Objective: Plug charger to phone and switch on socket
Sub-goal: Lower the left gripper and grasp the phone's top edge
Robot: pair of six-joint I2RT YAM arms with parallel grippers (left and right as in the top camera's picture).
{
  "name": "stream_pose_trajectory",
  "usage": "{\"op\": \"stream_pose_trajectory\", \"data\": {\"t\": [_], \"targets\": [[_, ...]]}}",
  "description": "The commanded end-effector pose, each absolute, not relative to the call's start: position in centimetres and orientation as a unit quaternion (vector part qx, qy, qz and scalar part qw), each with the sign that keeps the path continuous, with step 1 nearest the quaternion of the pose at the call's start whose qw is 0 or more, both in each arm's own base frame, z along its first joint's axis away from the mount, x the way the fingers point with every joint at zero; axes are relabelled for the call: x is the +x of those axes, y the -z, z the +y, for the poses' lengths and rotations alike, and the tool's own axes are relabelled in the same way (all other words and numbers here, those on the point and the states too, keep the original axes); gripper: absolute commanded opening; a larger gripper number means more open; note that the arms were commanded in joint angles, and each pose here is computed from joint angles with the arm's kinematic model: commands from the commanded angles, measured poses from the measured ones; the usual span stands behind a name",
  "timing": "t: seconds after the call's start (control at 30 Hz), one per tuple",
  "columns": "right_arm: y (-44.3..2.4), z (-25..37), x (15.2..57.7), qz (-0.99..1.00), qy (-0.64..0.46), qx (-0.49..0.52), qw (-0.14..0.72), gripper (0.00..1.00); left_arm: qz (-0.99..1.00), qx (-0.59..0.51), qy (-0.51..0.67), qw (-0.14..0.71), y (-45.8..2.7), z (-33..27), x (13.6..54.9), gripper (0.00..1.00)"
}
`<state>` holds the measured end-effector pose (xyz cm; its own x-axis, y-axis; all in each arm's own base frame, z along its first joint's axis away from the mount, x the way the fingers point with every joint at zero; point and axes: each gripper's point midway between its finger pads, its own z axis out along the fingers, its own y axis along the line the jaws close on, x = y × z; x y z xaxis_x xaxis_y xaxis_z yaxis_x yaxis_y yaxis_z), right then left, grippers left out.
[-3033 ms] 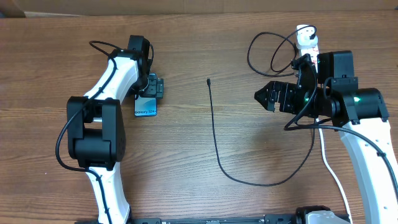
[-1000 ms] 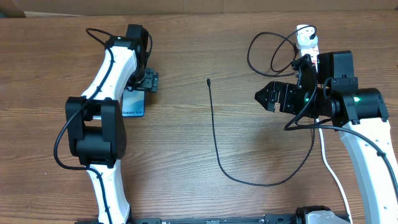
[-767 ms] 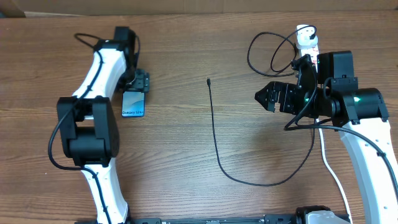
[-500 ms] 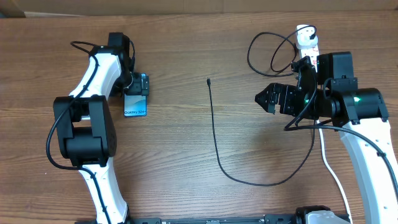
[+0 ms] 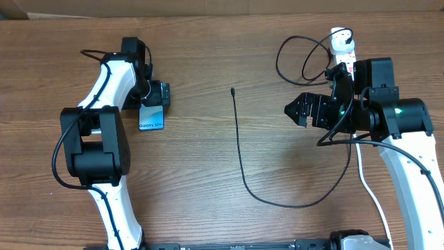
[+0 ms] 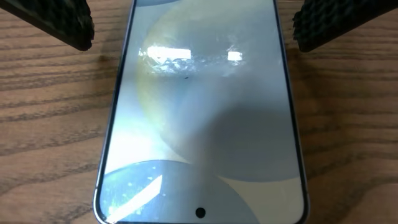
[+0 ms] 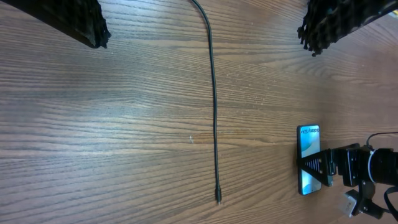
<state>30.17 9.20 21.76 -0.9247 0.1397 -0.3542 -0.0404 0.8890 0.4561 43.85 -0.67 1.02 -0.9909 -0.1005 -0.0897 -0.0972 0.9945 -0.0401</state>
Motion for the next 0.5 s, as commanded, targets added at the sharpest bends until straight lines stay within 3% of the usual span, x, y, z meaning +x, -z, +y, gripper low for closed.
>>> {"op": "stream_pose_trajectory", "data": {"t": [0.0, 0.33, 0.47], "targets": [[-22.5, 9.1, 30.6, 0.950, -0.232, 0.024, 0.206, 1.00, 0.997, -0.062, 0.023, 0.038, -0.4, -1.3, 43.5, 0.98], [-22.5, 9.1, 30.6, 0.950, -0.232, 0.024, 0.205, 1.00, 0.997, -0.072, 0.010, 0.033, 1.4, -0.8, 42.6, 0.94], [-22.5, 9.1, 30.6, 0.950, -0.232, 0.024, 0.205, 1.00, 0.997, -0.072, 0.010, 0.032, 1.5, -0.8, 42.5, 0.87]]}}
